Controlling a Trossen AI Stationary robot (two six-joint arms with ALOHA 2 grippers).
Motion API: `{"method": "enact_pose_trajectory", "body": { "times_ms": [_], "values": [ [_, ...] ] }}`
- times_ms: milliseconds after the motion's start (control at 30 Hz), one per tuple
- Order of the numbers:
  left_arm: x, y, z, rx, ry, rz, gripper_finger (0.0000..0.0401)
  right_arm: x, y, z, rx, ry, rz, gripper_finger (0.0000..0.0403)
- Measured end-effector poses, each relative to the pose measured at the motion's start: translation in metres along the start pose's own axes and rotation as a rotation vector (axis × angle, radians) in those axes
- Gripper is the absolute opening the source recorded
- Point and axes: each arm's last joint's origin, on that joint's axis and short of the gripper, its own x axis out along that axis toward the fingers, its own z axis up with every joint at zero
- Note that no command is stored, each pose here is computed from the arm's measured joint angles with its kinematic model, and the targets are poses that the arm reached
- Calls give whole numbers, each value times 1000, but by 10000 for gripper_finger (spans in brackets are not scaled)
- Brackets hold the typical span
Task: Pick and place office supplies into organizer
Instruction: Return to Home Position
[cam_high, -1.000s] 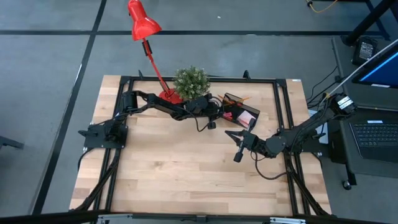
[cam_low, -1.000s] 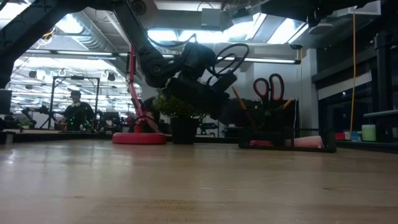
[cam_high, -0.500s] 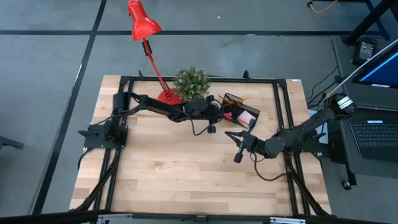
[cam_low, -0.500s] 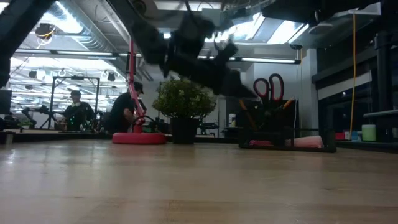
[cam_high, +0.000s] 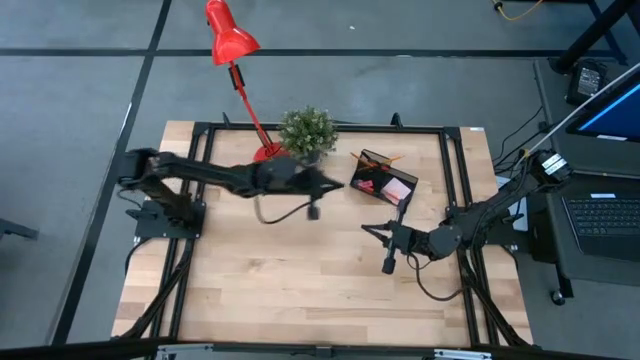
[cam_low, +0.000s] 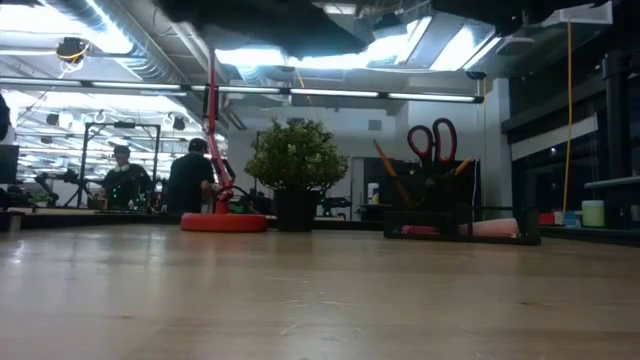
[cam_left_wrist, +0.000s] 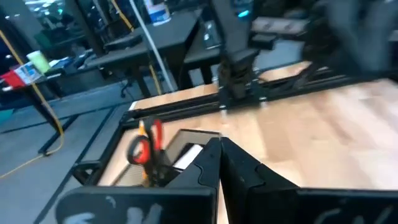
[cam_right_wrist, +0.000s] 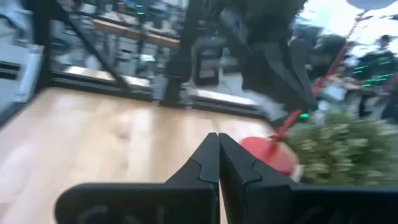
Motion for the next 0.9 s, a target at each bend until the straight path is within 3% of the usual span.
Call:
{"method": "enact_pose_trajectory", "body": {
  "times_ms": [133,367,667,900],
  "values": [
    [-40,-18,-11,-38,-66,1,1,-2,2,-9,60,24,68,3],
    [-106,-42,-40,-65,-162,32,1,-5,0,-19,105,20,67,2],
    [-167,-28,-67,-131,-292,61,1,-20,-19,4,100,-70,163,1],
    [-194,-17,-93,-213,-312,41,1,-41,-47,14,127,-47,175,0]
  ]
}}
